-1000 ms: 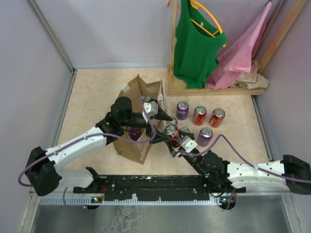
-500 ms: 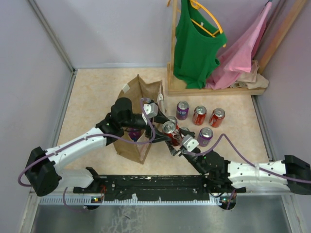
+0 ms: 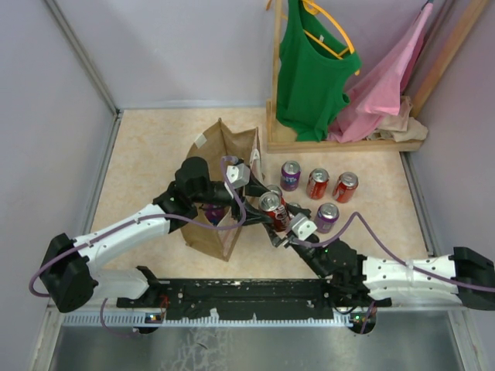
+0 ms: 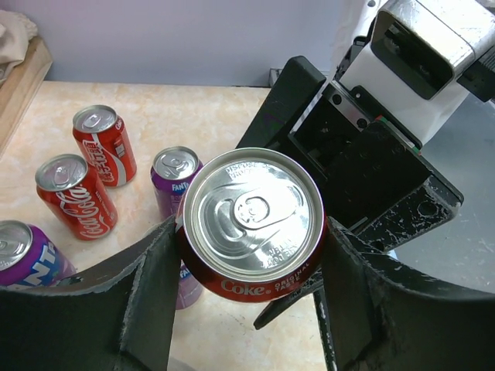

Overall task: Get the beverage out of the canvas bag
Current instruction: Place the drink at the center of the board.

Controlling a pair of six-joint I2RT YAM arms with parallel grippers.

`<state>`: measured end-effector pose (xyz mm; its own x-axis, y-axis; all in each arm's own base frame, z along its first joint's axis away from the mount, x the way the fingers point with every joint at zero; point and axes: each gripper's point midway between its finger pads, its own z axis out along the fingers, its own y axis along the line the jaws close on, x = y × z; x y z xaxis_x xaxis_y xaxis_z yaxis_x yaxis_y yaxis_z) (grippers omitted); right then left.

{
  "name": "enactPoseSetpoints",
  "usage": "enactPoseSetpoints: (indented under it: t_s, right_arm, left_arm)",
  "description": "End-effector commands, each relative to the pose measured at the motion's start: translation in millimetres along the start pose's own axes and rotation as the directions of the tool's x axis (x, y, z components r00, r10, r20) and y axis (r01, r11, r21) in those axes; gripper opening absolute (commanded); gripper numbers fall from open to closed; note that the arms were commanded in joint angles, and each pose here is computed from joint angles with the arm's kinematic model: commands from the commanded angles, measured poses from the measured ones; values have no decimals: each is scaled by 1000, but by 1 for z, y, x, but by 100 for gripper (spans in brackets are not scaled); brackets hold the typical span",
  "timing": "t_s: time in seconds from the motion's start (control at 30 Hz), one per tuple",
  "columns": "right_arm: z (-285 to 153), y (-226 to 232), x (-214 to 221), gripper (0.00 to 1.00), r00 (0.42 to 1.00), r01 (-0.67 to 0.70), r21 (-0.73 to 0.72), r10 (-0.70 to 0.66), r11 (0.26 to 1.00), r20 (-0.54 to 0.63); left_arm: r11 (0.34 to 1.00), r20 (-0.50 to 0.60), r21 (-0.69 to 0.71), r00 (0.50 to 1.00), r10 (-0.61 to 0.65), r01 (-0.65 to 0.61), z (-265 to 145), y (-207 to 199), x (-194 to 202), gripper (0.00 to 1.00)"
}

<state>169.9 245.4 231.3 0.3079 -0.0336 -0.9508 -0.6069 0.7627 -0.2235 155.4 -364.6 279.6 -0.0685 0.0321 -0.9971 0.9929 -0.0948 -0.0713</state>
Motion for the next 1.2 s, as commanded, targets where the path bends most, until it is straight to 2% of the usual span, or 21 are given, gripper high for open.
enactPoseSetpoints:
  t_s: [0.0, 0.03, 0.07, 0.1, 0.13, 0.37, 0.5, 0.73, 0.87, 1.0, 1.17]
  right_arm:
    - [10, -16, -60, 63, 982, -130, 56, 121, 990, 142]
    - [10, -18, -60, 72, 983, -130, 62, 121, 990, 136]
    - [10, -19, -60, 87, 984, -132, 70, 122, 989, 127]
    - [10, -21, -58, 97, 986, -130, 76, 121, 989, 114]
    - [10, -22, -59, 99, 987, -130, 83, 121, 988, 104]
    - [1, -35, -70, 99, 988, -153, 90, 150, 984, 42]
    - [-9, -45, -74, 99, 993, -103, 71, 106, 992, -47]
    - [-30, -73, -98, 99, 996, -61, 66, 65, 996, -54]
    - [-40, -109, -123, 99, 994, -113, 195, 111, 974, 19]
    - [-51, -153, -151, 99, 967, -255, 387, 222, 886, 129]
    - [-53, -176, -167, 99, 969, -237, 518, 239, 822, 64]
  left_arm:
    - [999, 56, -11, 997, 47, -46, 1, 1, -18, 0]
    - [999, 58, -16, 997, 49, -48, 1, 1, -19, 0]
    - [999, 59, -19, 997, 52, -51, 1, 2, -20, 0]
    - [999, 59, -22, 997, 51, -50, 1, 2, -20, 0]
    - [998, 58, -26, 997, 51, -50, 1, 3, -21, 0]
    - [993, 74, -72, 993, 95, -89, -4, 6, -39, 0]
    - [980, 56, -146, 988, 141, -132, -9, 17, -49, 0]
    - [946, 26, -279, 983, 182, -168, -13, 45, -57, 0]
    - [950, -8, -257, 983, 184, -179, -11, 44, -49, 0]
    - [966, -57, -193, 985, 164, -172, -9, 34, -26, 0]
    - [977, -75, -112, 982, 176, -184, -7, 12, -13, 0]
